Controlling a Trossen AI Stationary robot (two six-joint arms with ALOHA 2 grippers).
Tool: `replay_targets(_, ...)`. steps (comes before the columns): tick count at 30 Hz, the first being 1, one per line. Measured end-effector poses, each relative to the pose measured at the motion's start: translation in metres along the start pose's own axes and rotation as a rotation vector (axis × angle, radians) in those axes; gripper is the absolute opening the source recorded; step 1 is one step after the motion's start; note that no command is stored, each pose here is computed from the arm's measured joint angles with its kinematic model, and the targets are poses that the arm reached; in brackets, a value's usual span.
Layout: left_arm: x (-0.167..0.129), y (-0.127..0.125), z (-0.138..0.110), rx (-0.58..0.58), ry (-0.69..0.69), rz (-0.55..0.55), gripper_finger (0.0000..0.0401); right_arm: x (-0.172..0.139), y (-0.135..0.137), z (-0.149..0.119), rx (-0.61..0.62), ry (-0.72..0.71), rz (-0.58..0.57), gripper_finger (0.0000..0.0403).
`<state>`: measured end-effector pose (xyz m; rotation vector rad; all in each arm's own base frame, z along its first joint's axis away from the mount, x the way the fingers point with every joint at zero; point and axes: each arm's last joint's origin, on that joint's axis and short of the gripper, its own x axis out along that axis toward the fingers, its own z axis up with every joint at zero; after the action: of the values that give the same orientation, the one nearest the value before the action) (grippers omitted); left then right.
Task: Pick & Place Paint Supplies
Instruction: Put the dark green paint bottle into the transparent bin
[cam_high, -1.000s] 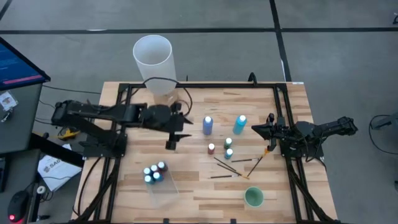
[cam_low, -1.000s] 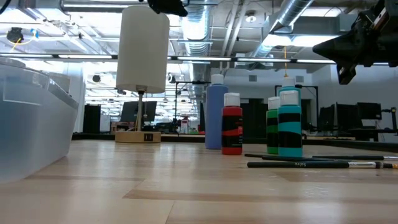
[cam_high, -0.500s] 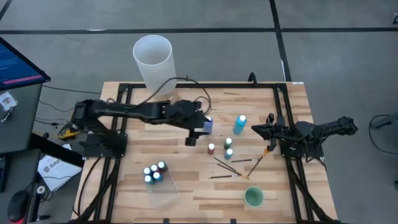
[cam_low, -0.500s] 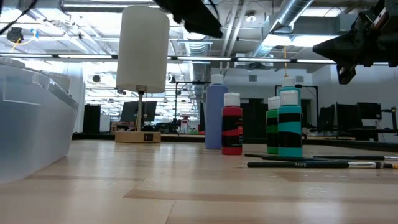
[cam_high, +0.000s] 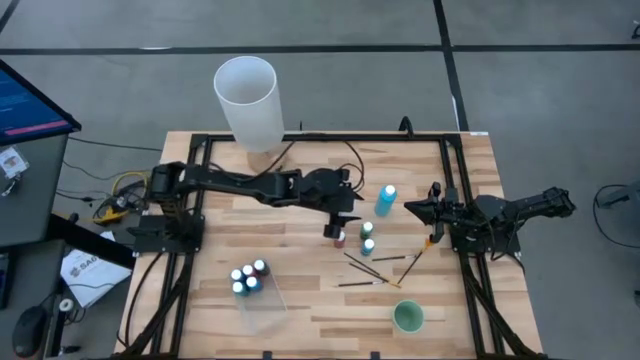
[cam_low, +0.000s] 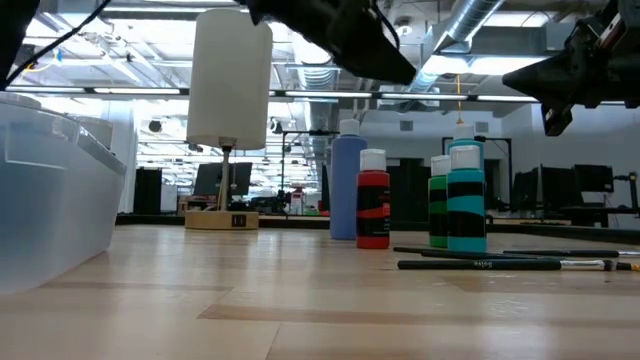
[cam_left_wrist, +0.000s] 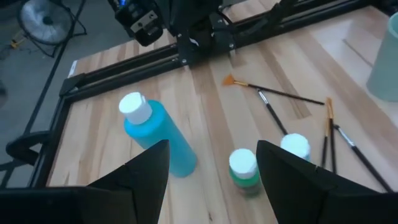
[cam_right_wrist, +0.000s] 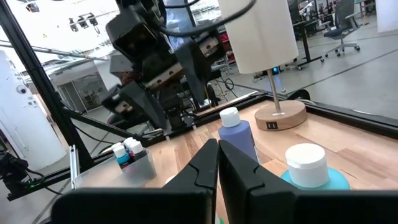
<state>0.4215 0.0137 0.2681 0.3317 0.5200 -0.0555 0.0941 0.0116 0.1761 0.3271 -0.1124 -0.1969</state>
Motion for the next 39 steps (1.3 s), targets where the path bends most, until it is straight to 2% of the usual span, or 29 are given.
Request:
replay_targets(16, 0.052, -0.011, -0.029, 0.000, -0.006, -0.021, 0.0228, 0.000, 0.000, 0.000, 0.000, 0.000, 0.000, 0.0008)
replay_targets(29, 0.057, -0.017, -0.030, -0.011, -0.057, -0.121, 0.0228, 0.000, 0.000, 0.000, 0.001, -0.003, 0.001, 0.0008)
replay_targets(34, 0.057, -0.017, -0.029, -0.011, -0.059, -0.123, 0.0227, 0.000, 0.000, 0.000, 0.000, 0.000, 0.000, 0.0008)
replay_targets(39, 0.068, -0.021, -0.039, -0.008, -0.038, -0.123, 0.0227, 0.000, 0.000, 0.000, 0.000, 0.000, 0.001, 0.0008)
